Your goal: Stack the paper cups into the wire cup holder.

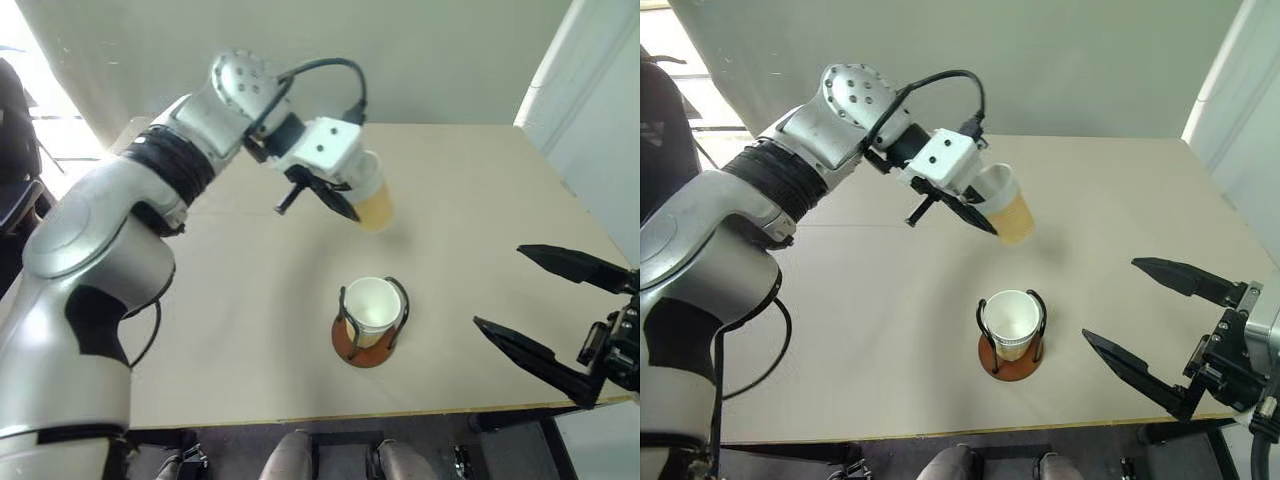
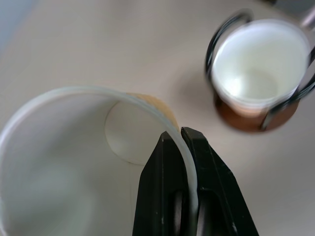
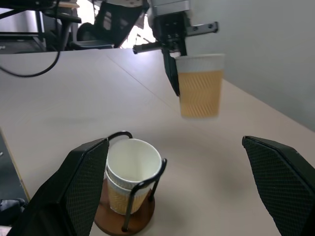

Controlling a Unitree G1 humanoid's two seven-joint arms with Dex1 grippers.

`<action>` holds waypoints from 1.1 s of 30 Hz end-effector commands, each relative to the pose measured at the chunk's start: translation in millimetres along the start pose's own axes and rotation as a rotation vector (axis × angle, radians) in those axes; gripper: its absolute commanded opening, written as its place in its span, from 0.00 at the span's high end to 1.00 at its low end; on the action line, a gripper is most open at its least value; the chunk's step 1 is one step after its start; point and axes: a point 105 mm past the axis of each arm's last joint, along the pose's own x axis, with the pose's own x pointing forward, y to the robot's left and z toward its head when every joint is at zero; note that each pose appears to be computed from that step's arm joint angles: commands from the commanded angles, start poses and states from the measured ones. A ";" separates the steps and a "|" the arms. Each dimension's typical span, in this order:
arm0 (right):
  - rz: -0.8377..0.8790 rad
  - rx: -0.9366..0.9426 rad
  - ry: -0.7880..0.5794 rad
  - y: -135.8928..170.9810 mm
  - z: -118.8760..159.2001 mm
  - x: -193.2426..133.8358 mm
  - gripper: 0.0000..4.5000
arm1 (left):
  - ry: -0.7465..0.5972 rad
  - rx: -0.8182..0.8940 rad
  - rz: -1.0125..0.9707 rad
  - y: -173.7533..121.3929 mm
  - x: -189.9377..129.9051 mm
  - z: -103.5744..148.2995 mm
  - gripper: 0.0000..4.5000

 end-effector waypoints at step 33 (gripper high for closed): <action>-0.084 -0.094 -0.051 2.1 2.9 -1.2 0.00 | 0.011 0.284 -0.387 -27.7 27.9 33.7 0.99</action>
